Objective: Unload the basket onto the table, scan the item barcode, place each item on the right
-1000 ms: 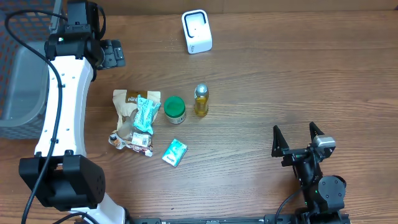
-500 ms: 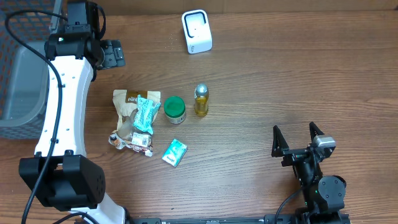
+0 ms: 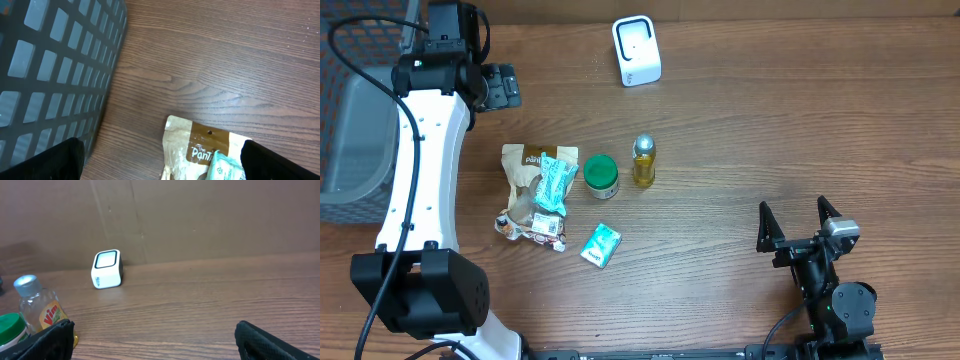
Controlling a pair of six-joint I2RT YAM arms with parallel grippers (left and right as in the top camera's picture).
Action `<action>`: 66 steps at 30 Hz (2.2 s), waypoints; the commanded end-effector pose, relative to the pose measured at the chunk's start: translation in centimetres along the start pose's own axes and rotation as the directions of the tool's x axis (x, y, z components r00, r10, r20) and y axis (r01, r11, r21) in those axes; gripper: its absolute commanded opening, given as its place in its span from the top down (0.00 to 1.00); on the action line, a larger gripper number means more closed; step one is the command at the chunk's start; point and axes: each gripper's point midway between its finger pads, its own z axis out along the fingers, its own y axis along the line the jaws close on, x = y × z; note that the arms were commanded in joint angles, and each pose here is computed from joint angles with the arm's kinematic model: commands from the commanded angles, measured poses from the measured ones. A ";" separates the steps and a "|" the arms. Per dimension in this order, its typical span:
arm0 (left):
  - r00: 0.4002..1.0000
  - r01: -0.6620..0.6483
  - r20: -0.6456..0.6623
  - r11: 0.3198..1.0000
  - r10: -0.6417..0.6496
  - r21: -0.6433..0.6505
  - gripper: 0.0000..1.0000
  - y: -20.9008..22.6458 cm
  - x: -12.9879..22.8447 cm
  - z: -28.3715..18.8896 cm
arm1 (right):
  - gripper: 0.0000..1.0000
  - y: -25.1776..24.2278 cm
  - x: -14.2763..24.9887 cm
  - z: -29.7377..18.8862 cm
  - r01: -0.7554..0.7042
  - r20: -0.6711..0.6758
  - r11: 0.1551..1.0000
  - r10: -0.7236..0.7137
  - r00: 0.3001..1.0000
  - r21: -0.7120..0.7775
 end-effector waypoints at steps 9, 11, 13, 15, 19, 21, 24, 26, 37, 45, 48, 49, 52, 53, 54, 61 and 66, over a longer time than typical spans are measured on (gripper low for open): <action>0.999 -0.009 0.032 1.000 0.009 0.000 0.00 0.1 -0.7 -1.1 | 0.00 1.3 -1.4 -0.5 -0.055 0.000 0.997 0.055 0.998 -0.059; 0.999 -0.009 0.032 1.000 0.009 0.000 0.00 0.1 -0.7 -1.1 | 0.00 1.1 -3.2 -0.9 -0.054 0.022 0.998 0.055 0.998 -0.040; 0.999 -0.009 0.032 1.000 0.009 0.000 0.00 0.1 -0.7 -1.1 | 0.00 0.7 -5.4 -1.6 -0.055 0.029 0.998 0.055 0.998 0.002; 0.999 -0.009 0.032 1.000 0.009 0.000 0.01 0.1 -0.7 -1.1 | 0.00 0.6 -7.2 -2.2 -0.055 0.016 0.998 0.055 0.998 0.029; 0.999 -0.009 0.032 1.000 0.009 0.000 0.00 0.1 -0.7 -1.1 | 0.00 1.0 -11.9 -2.9 -0.048 -0.063 0.997 0.052 0.997 0.061; 0.999 -0.009 0.032 1.000 0.009 0.000 0.00 0.1 -0.7 -1.1 | 0.00 1.2 -13.2 -2.7 -0.037 -0.125 0.997 0.046 0.991 0.073; 0.999 -0.009 0.032 1.000 0.009 0.000 0.00 0.1 -0.7 -1.1 | 0.00 1.5 -15.3 -2.0 -0.030 -0.221 0.995 0.050 0.974 0.091; 0.999 -0.009 0.033 1.000 0.009 0.000 0.00 0.1 -0.7 -1.1 | 0.00 1.8 -16.8 -1.3 -0.025 -0.283 0.994 0.053 0.958 0.102; 0.999 -0.009 0.032 1.000 0.009 0.000 0.00 0.1 -0.7 -1.1 | 0.00 4.4 -23.0 1.5 -0.056 -0.579 0.995 0.091 0.810 0.078; 0.999 -0.009 0.032 1.000 0.009 0.000 0.00 0.1 -0.7 -1.1 | 0.00 5.6 -23.1 4.8 -0.091 -0.728 0.994 0.111 0.676 0.067; 0.999 -0.009 0.032 1.000 0.009 0.000 0.01 0.1 -0.7 -1.1 | 0.00 5.5 -22.4 6.1 -0.088 -0.757 0.993 0.116 0.643 0.078; 0.999 -0.009 0.032 1.000 0.009 0.000 0.01 0.1 -0.7 -1.1 | 0.00 5.5 -22.2 6.4 -0.088 -0.761 0.993 0.117 0.638 0.079; 0.999 -0.009 0.032 1.000 0.009 0.000 0.00 0.1 -0.7 -1.1 | 0.00 5.5 -21.7 7.2 -0.090 -0.769 0.993 0.119 0.628 0.080; 0.999 -0.009 0.032 1.000 0.009 0.000 0.00 0.1 -0.7 -1.1 | 0.00 5.5 -21.8 7.5 -0.091 -0.765 0.993 0.118 0.633 0.078; 0.999 -0.009 0.032 1.000 0.009 0.000 0.01 0.1 -0.7 -1.1 | 0.00 5.5 -21.9 7.9 -0.094 -0.760 0.993 0.117 0.640 0.074; 0.999 -0.009 0.032 1.000 0.009 0.000 0.01 0.1 -0.7 -1.1 | 0.13 7.2 -20.4 8.4 -0.197 -0.797 0.978 0.170 0.580 0.065; 0.999 -0.009 0.032 1.000 0.009 0.000 0.00 0.1 -0.7 -1.1 | 0.12 9.0 -17.8 8.5 -0.193 -0.842 0.979 0.156 0.517 0.063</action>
